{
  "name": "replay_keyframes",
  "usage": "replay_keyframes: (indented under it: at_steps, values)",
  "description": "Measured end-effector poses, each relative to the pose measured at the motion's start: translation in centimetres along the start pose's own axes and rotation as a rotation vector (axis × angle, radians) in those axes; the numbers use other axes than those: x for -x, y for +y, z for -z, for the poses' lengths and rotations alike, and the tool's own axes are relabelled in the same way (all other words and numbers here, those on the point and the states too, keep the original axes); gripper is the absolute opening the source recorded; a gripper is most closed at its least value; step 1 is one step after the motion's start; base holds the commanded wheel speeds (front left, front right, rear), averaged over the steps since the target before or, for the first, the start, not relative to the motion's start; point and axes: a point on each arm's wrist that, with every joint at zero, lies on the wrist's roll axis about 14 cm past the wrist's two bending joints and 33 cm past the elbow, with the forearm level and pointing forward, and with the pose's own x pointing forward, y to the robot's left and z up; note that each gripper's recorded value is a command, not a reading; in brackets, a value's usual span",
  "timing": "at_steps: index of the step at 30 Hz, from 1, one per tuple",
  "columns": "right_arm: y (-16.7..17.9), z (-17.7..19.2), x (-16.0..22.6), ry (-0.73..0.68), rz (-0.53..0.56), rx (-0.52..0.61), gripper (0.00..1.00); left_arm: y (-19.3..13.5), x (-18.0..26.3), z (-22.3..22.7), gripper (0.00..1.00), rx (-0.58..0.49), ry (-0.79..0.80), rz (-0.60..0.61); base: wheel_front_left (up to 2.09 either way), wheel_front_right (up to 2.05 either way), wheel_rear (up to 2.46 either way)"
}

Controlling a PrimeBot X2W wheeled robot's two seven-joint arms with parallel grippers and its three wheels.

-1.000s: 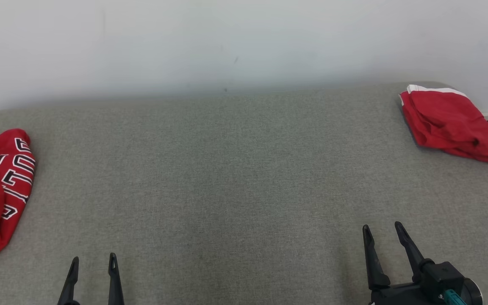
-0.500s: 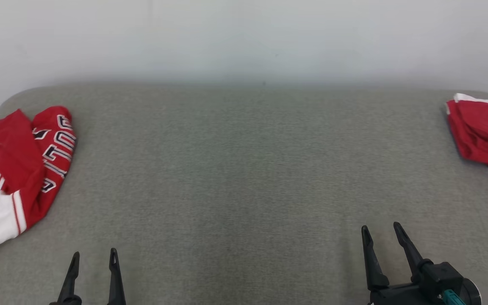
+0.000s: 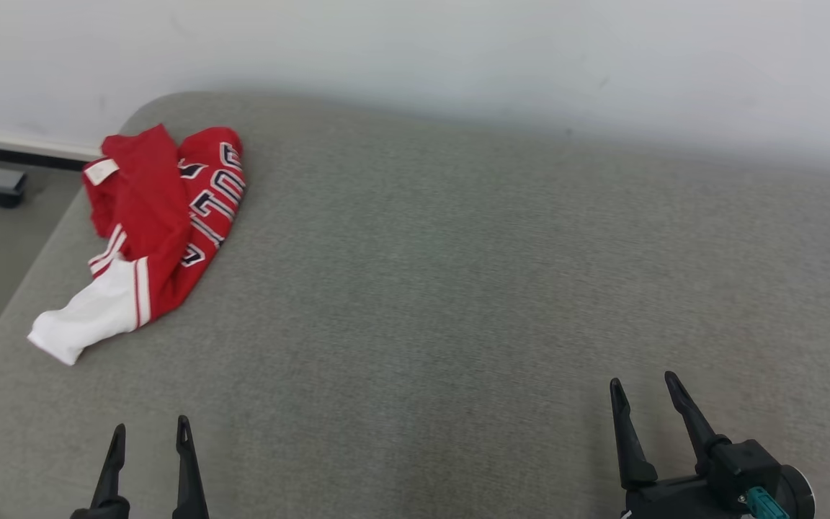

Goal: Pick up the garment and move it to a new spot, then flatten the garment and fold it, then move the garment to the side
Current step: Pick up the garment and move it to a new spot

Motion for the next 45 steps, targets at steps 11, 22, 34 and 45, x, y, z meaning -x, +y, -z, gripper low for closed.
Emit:
replay_keyframes:
  at_steps: [11,22,34,45]
  values:
    - [4.3,0.5,-2.2,0.011,-0.133,-0.007,1.0,4.8,2.7,-0.1,1.0,-0.004,0.004,-0.155,0.0,0.0,0.0]
    - [6.9,0.3,-3.0,0.007,-0.208,-0.007,1.0,7.0,4.7,0.1,1.0,0.0,0.011,-0.229,0.0,0.0,0.0]
    - [6.9,0.2,-2.6,0.007,-0.208,-0.005,1.0,7.6,4.7,0.7,1.0,0.026,0.024,-0.246,0.0,0.0,0.0]
    - [5.6,-2.1,-3.0,-0.067,-0.17,-0.001,1.0,6.5,-3.5,-4.5,1.0,0.076,-0.124,-0.132,0.0,0.0,0.0]
